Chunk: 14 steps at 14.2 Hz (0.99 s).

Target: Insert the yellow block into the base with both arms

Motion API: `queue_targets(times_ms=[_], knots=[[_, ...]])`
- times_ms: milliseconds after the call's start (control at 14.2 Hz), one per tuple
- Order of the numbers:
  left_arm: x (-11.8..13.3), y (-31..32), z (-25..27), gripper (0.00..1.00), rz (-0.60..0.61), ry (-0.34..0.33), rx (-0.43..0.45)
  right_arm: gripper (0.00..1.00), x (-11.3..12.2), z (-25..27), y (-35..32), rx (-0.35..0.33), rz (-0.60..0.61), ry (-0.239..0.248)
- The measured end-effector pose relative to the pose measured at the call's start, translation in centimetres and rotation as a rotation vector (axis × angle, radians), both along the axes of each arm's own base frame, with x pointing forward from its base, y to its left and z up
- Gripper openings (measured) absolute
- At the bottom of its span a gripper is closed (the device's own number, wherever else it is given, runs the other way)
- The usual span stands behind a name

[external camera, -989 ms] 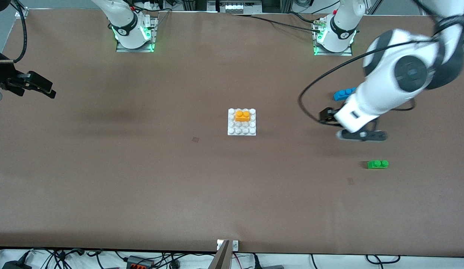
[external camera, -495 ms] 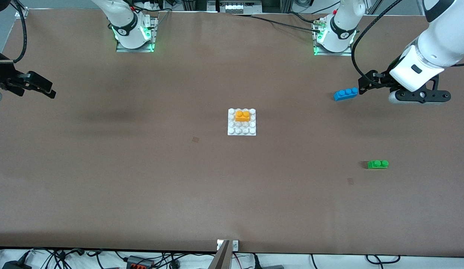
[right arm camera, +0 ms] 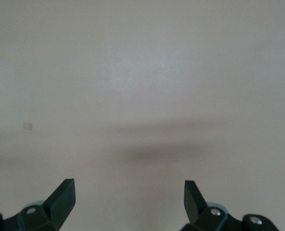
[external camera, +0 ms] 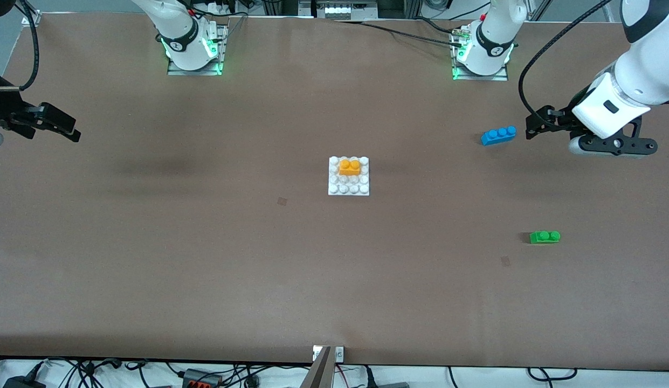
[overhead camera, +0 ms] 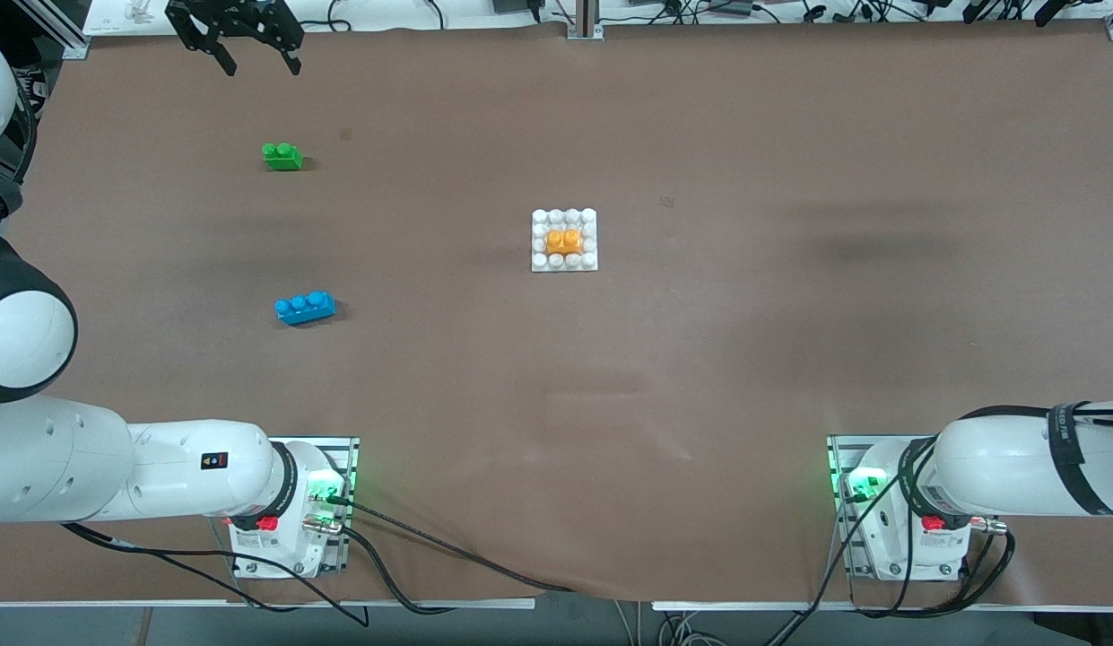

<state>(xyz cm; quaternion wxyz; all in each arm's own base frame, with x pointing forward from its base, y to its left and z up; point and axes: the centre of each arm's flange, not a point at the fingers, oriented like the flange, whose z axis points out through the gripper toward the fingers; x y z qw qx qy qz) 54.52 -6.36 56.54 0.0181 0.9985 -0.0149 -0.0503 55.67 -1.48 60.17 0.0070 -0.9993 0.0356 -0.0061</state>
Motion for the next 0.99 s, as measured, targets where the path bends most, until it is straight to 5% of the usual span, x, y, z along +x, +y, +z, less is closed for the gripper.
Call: queue_targets(times_ms=[989], knots=[[0.21, 0.44, -0.34, 1.00, -0.054, 0.003, -0.007, 1.00, 0.05, 0.37, 0.42, 0.000, 0.008, -0.008]])
